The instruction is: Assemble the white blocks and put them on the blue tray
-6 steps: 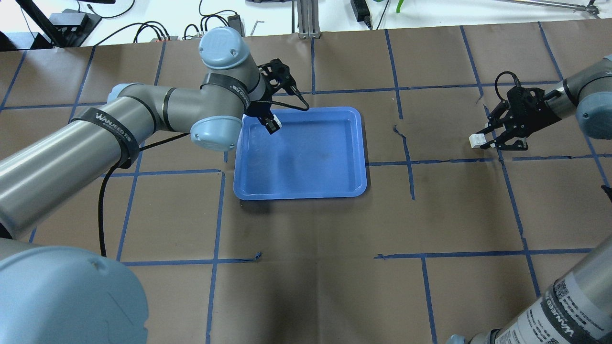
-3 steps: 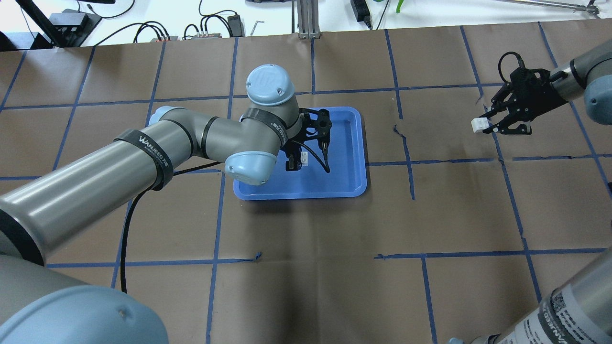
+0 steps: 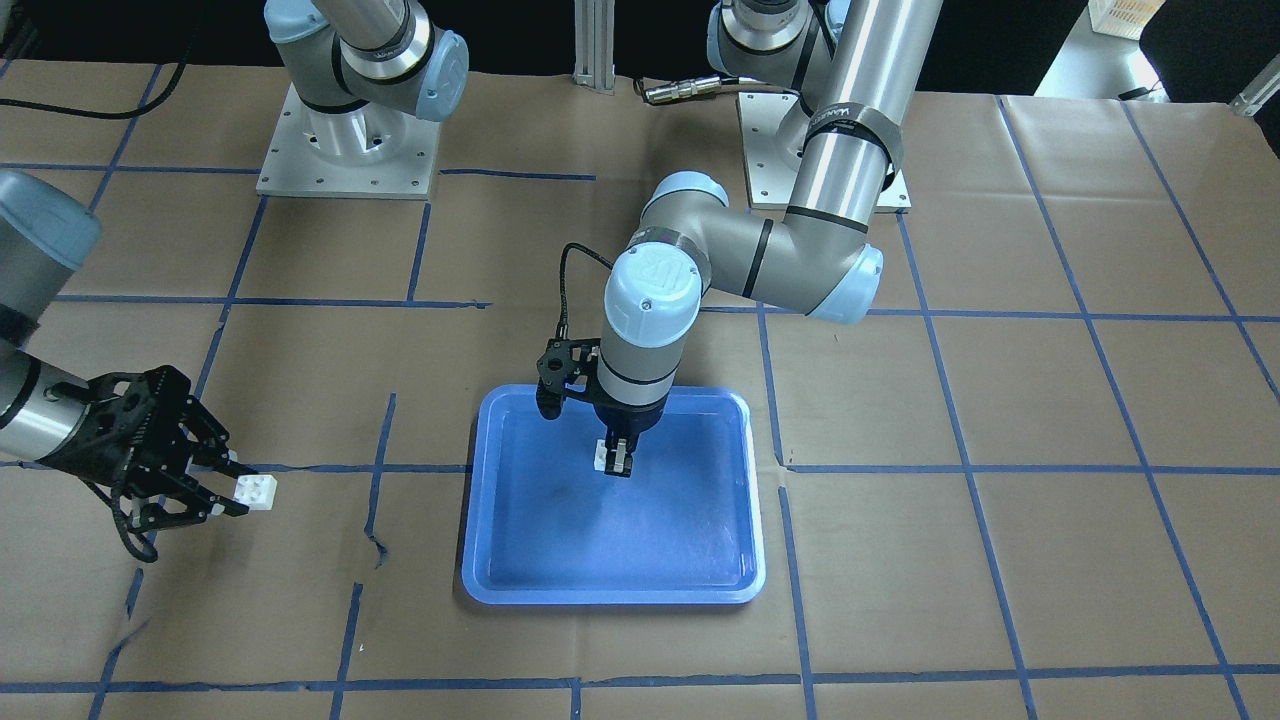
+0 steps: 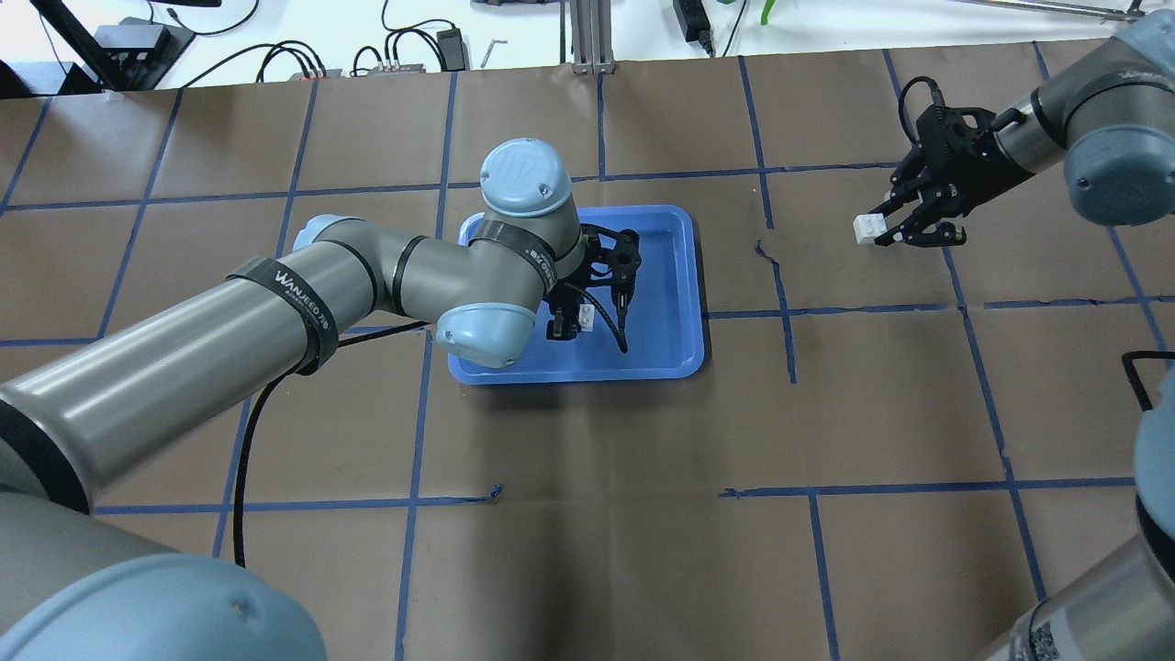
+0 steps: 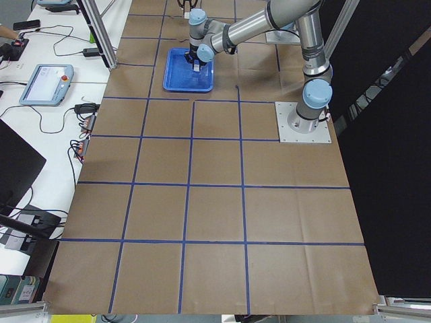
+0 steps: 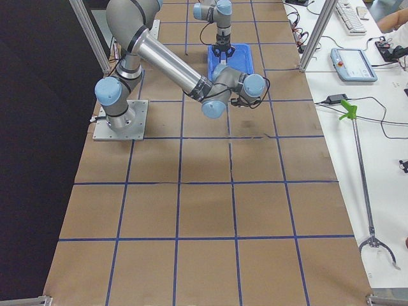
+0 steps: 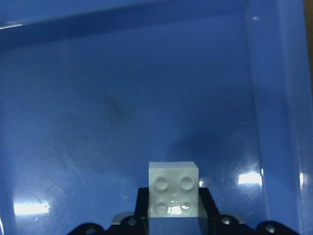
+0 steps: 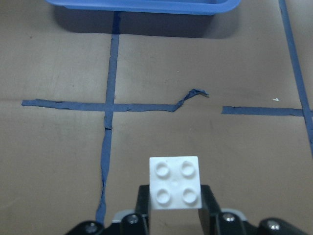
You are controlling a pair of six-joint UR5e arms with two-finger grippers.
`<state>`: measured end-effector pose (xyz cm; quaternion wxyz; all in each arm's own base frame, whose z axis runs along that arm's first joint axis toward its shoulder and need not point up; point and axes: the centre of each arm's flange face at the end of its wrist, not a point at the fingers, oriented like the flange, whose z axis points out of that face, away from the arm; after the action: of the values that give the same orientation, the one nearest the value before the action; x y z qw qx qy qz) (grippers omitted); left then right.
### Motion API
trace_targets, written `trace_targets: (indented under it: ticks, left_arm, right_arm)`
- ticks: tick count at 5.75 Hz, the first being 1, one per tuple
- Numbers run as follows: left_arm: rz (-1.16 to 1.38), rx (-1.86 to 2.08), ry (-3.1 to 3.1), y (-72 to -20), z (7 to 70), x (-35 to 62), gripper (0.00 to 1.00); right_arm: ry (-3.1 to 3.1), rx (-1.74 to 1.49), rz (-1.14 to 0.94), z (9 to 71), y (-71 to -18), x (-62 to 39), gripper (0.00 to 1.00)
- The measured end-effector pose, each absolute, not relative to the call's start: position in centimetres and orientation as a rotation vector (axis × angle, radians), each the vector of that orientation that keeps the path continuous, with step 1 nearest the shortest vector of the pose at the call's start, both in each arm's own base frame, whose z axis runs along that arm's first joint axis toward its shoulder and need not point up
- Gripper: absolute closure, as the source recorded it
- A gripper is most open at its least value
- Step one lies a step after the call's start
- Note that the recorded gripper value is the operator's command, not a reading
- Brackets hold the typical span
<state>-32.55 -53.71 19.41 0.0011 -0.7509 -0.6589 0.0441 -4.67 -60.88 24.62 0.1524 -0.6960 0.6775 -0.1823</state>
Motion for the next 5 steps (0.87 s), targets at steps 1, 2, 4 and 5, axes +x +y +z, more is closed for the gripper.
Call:
trace_targets:
  ticks: [1,2,4,5]
  left_arm:
    - [0.134,-2.344,-2.086,-53.8,19.3,-32.3,0.95]
    - [0.131,-2.322,-2.109,-53.9,19.2,-32.1,0.79]
    - [0.12,-2.3,-2.13,-54.0,18.8,-32.0,0.01]
    - [0.113,-2.299,-2.129,-54.0,18.5,-31.9,0.01]
  right_arm:
    - [1.959,-1.963,-0.504,24.5,-60.1,-2.7,0.78]
    - [1.97,-1.947,-0.492,24.8,-59.7,-0.9,0.77]
    - [1.975,-1.944,-0.481,24.9,-59.6,1.3,0.77]
    - [1.972,-1.941,-0.479,24.7,-59.4,1.6,0.77]
